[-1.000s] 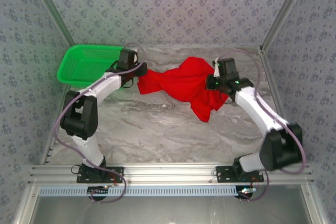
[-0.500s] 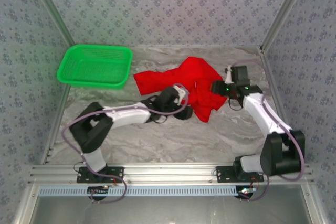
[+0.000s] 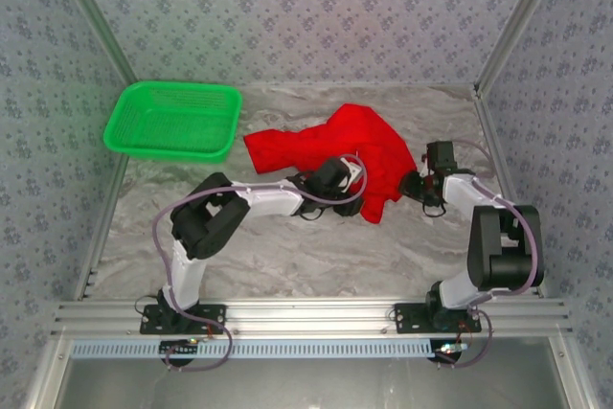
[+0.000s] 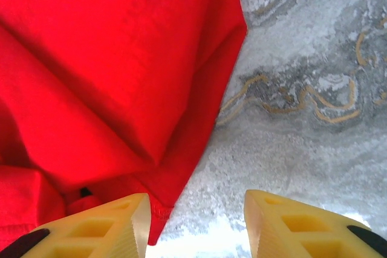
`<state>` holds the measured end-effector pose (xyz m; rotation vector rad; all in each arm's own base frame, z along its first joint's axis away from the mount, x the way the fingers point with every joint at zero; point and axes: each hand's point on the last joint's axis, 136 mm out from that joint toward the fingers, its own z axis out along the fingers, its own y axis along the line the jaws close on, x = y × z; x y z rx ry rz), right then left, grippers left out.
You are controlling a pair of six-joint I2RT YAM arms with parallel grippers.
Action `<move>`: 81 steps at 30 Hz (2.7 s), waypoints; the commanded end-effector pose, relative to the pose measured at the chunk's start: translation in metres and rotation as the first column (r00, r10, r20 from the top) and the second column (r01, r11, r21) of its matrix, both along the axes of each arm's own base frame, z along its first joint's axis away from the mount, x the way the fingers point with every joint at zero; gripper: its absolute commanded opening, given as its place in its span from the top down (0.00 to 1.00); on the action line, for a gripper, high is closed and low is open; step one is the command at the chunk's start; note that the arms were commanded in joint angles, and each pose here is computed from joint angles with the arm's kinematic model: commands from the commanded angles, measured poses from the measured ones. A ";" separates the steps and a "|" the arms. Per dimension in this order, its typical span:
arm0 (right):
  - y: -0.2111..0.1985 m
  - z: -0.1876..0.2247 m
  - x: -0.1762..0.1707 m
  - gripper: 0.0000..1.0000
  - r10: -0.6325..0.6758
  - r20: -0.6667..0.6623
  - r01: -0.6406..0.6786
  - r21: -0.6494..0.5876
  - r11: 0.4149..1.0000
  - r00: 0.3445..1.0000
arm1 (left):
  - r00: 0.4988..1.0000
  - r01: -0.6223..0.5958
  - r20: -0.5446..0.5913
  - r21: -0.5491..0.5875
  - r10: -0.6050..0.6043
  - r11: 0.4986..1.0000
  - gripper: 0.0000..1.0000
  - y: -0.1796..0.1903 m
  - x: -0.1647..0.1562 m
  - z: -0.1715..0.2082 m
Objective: Fold the inside-out t-shirt
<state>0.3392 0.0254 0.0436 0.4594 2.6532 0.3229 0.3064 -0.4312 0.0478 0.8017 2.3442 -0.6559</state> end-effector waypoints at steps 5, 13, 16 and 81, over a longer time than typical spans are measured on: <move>0.013 -0.015 0.009 0.54 -0.001 0.002 0.001 0.071 0.998 1.000 | 1.000 -0.028 -0.009 0.049 0.029 0.998 0.44 0.006 0.011 -0.014; 0.025 -0.030 0.004 0.64 0.008 -0.031 -0.006 0.070 0.998 0.999 | 0.999 -0.022 -0.023 0.053 0.023 0.998 0.45 0.001 0.015 -0.021; 0.023 -0.033 0.002 0.73 0.000 -0.041 0.003 0.062 0.998 0.999 | 0.999 -0.012 -0.031 0.069 0.014 0.998 0.50 -0.001 0.016 -0.028; 0.088 0.013 -0.077 1.00 0.285 -0.058 -0.284 0.012 0.959 0.957 | 0.944 -0.330 -0.053 -0.178 0.326 0.927 0.32 0.155 0.039 0.108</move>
